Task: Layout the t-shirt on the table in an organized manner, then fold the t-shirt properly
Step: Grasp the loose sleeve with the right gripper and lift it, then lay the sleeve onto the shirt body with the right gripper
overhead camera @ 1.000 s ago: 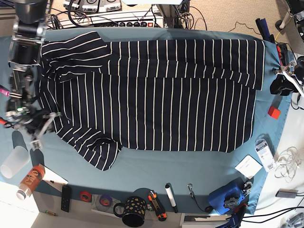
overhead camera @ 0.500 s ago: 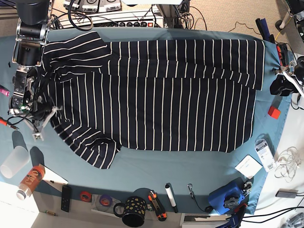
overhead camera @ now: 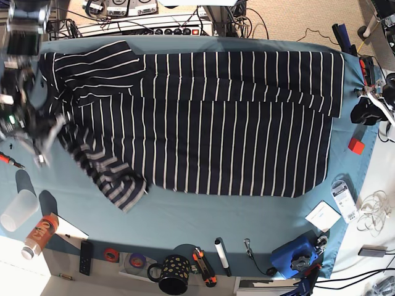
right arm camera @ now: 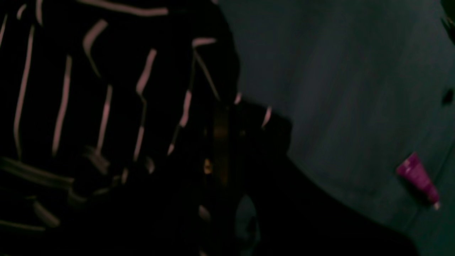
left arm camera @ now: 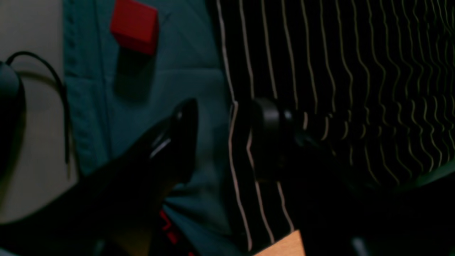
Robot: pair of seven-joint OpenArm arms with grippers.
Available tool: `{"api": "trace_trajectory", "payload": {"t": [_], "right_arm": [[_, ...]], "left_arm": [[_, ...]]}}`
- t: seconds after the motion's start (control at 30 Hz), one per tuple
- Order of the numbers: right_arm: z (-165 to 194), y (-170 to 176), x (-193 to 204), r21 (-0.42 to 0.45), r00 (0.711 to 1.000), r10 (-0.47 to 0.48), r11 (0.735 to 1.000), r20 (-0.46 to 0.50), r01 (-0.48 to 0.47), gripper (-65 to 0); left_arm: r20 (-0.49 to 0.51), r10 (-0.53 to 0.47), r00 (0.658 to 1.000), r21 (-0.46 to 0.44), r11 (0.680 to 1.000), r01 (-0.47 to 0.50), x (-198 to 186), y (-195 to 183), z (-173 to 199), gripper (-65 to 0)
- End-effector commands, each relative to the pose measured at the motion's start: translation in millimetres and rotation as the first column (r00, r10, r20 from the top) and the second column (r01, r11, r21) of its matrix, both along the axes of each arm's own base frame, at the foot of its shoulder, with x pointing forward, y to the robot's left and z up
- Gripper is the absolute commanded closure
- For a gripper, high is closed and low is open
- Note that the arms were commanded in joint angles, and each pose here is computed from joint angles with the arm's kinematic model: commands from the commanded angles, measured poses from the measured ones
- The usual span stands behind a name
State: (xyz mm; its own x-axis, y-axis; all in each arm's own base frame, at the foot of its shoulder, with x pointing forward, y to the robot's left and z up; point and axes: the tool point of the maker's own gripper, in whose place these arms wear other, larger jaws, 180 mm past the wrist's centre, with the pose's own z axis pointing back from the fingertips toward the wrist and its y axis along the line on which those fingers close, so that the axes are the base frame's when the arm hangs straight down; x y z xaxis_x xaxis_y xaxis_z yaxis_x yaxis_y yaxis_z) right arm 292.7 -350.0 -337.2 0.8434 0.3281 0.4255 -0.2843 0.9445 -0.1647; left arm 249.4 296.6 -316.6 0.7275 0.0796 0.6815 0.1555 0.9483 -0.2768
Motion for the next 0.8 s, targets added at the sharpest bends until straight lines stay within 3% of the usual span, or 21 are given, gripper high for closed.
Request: {"api": "trace_trajectory", "payload": {"t": [0.0,0.17,0.3,0.4,0.5,0.6,0.77], "right_arm": [[19,-10,1,-0.014,0.999,-0.002,1.0,0.043,0.002,0.0],[37,3,-28,0.101,0.991,0.067,0.992,0.119,-0.079,0.0],[49,-8,-41,0.107,0.988,0.044,0.992,0.15,-0.061,0.0],[44,-13,-50,0.094,0.994,0.033,0.995,0.101,-0.043,0.0],[37,-5,-62,0.141,0.998,0.046,0.989,0.032,-0.05,0.0],[38,10,-64,0.22,0.997,0.064,0.973,0.045,-0.072,0.0],[35,8,-67,0.21,0.997,0.062,0.975,0.033,-0.068,0.0]], "left_arm": [[0.051,-0.007,0.999,0.014,1.0,0.006,8,4,15,-25.6],[0.052,-0.007,0.999,0.014,1.0,0.006,8,4,15,-25.6],[0.052,-0.007,0.999,0.014,1.0,0.006,8,4,15,-25.6],[0.052,-0.007,0.999,0.013,1.0,0.006,8,4,15,-25.6],[0.051,-0.006,0.999,0.011,1.0,0.005,8,3,15,-25.6],[0.051,-0.006,0.999,0.01,1.0,0.005,8,3,14,-25.6],[0.052,-0.006,0.999,0.01,1.0,0.005,8,3,15,-25.6]]}}
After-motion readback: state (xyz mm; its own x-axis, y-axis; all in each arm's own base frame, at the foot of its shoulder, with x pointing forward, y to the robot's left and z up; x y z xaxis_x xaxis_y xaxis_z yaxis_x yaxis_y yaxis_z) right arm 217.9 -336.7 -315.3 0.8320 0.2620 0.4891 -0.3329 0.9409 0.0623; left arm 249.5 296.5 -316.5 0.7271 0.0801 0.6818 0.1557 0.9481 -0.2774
